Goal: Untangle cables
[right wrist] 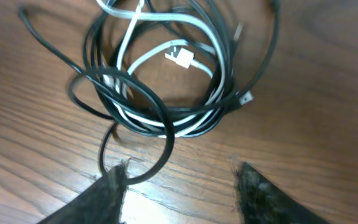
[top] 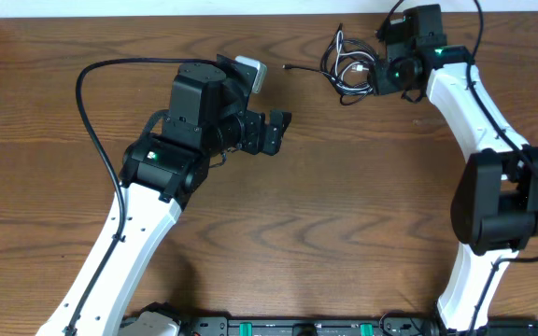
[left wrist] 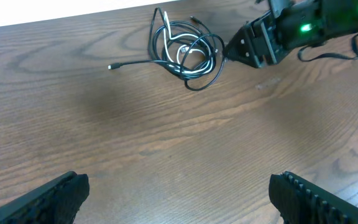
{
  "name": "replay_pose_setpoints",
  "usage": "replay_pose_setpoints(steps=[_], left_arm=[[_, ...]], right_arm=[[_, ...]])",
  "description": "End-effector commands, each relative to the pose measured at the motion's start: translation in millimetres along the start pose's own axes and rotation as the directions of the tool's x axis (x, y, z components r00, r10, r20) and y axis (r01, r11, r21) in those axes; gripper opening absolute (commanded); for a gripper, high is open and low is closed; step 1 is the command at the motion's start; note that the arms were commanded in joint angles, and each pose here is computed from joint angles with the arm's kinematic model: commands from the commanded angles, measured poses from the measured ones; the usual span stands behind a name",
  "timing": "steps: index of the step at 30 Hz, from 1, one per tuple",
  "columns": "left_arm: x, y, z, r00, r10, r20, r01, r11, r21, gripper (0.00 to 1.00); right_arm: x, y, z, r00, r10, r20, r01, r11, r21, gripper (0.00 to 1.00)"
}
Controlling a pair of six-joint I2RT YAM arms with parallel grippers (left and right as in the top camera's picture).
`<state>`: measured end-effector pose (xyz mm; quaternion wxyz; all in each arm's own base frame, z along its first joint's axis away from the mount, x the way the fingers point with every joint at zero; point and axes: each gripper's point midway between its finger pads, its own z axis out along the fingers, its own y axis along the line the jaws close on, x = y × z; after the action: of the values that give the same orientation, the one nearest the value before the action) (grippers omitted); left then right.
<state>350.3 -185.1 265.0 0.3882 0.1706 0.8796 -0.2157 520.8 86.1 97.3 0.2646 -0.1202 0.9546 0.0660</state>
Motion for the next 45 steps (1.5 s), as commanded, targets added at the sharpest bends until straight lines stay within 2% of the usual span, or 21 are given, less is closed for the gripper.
replay_pose_setpoints(steps=[1,3,4,5,6,9,19,23,28,35,43,45], left_arm=[[-7.7,-4.6,-4.7,1.0,0.004,0.019,-0.004,1.0,0.015,0.98],[-7.7,-4.7,-4.7,1.0,0.004,0.019,-0.004,1.0,0.015,0.98],[-7.7,-4.7,-4.7,1.0,0.004,0.019,-0.004,1.0,0.015,0.98],[-7.7,-4.7,-4.7,1.0,0.004,0.019,-0.004,1.0,0.015,0.98],[-7.9,-4.7,-4.7,1.0,0.004,0.02,-0.005,1.0,0.015,0.98],[-7.8,-4.6,-4.7,1.0,0.004,0.019,-0.005,1.0,0.015,0.98],[-7.7,-4.5,-4.7,1.0,0.005,0.019,-0.005,1.0,0.014,0.98],[-8.0,5.2,-3.4,1.0,0.007,0.021,-0.006,0.999,-0.04,0.98],[-7.2,7.0,-1.5,1.0,0.006,0.016,-0.005,0.999,-0.047,0.98],[-6.7,15.6,0.5,1.0,0.006,0.014,-0.004,0.996,-0.093,0.98],[7.3,24.9,28.6,0.999,-0.003,-0.055,-0.003,0.995,-0.101,0.98],[12.0,27.9,38.3,0.997,-0.009,-0.075,0.001,0.995,-0.103,0.98]], right_arm=[[20.3,4.5,31.3,0.998,0.001,-0.067,-0.004,0.999,-0.045,0.53],[25.6,3.9,40.1,0.997,0.006,-0.082,-0.01,0.999,-0.047,0.52],[26.4,3.9,41.3,0.996,0.007,-0.084,-0.011,0.999,-0.048,0.49],[28.3,4.0,44.5,0.996,0.007,-0.09,-0.011,0.999,-0.05,0.4],[27.3,5.1,45.4,0.996,0.004,-0.085,-0.009,0.999,-0.052,0.2],[21.8,9.4,46.2,0.998,-0.006,-0.065,0.002,0.998,-0.055,0.01],[0.9,28.3,37.7,0.999,-0.027,-0.022,0.026,0.997,-0.07,0.01],[-40.4,41.0,7.4,0.998,-0.051,0.048,0.055,0.996,-0.077,0.01],[-87.6,54.0,-45.4,0.988,-0.073,0.134,0.084,0.994,-0.077,0.01],[-132.4,72.5,-126.9,0.962,-0.105,0.254,0.125,0.99,-0.063,0.01],[-148.6,79.7,-234.3,0.918,-0.127,0.376,0.134,0.991,0.008,0.01],[-147.6,80.5,-248.6,0.911,-0.131,0.392,0.134,0.991,0.022,0.01]])
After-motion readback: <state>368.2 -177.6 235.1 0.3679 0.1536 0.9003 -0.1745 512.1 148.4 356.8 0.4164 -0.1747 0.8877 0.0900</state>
